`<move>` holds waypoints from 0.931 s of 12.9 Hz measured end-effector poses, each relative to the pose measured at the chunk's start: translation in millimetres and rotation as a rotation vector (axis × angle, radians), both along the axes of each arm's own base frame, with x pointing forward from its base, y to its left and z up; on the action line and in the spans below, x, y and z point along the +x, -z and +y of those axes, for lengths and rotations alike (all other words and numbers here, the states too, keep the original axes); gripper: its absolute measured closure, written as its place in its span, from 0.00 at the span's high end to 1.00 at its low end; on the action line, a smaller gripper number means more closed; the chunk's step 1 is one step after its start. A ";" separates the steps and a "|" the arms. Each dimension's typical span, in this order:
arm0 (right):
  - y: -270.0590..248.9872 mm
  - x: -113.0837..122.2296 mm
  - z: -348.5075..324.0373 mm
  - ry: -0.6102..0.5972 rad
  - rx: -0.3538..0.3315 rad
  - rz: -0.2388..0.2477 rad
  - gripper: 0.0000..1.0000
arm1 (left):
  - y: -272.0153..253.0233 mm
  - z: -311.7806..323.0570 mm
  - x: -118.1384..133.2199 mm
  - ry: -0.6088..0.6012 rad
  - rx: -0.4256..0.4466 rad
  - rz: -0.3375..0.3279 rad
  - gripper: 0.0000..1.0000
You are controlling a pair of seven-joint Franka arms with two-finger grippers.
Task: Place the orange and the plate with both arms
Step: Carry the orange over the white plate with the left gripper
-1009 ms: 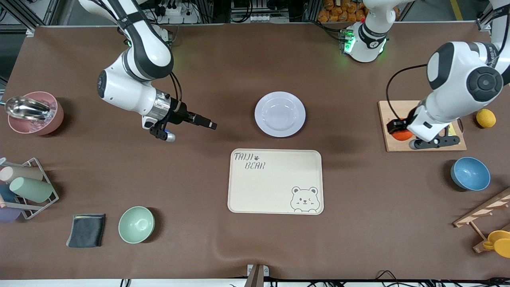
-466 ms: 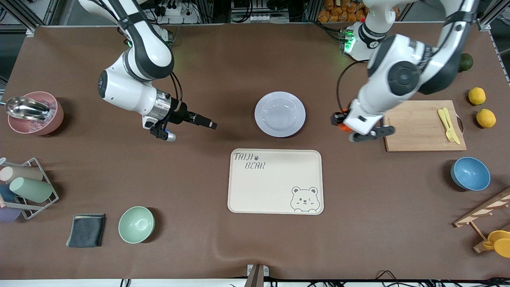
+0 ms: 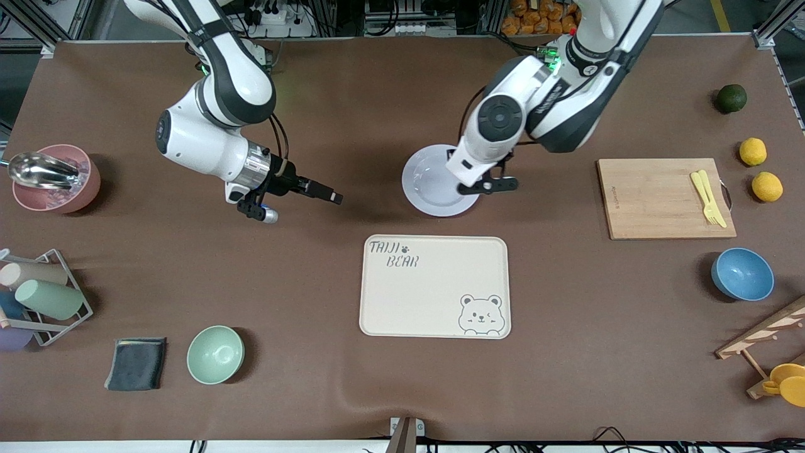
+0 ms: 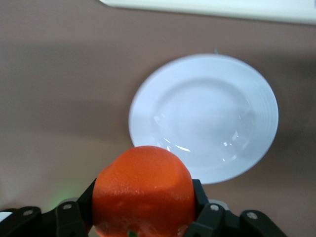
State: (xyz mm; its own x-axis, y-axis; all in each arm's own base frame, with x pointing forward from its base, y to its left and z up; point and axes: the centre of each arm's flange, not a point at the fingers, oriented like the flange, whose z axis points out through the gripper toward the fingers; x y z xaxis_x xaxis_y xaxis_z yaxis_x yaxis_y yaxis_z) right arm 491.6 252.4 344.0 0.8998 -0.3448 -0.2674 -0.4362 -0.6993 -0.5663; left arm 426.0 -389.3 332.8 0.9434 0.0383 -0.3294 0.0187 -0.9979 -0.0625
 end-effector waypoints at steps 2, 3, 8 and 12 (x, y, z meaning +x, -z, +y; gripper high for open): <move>1.0 -0.5 0.0 0.001 -0.003 -0.004 1.00 | 20.8 -28.0 -10.8 0.045 0.010 0.021 0.74; 1.5 -1.4 1.0 -0.003 -0.004 -0.005 1.00 | 32.5 -40.4 -13.3 0.056 0.027 0.017 0.74; 2.7 -3.6 3.8 -0.014 -0.007 -0.012 1.00 | 112.7 -77.6 -22.3 0.059 0.095 0.075 0.74; 3.8 -3.8 3.5 -0.014 -0.014 -0.028 1.00 | 129.0 -78.0 -22.1 0.053 0.104 0.095 0.74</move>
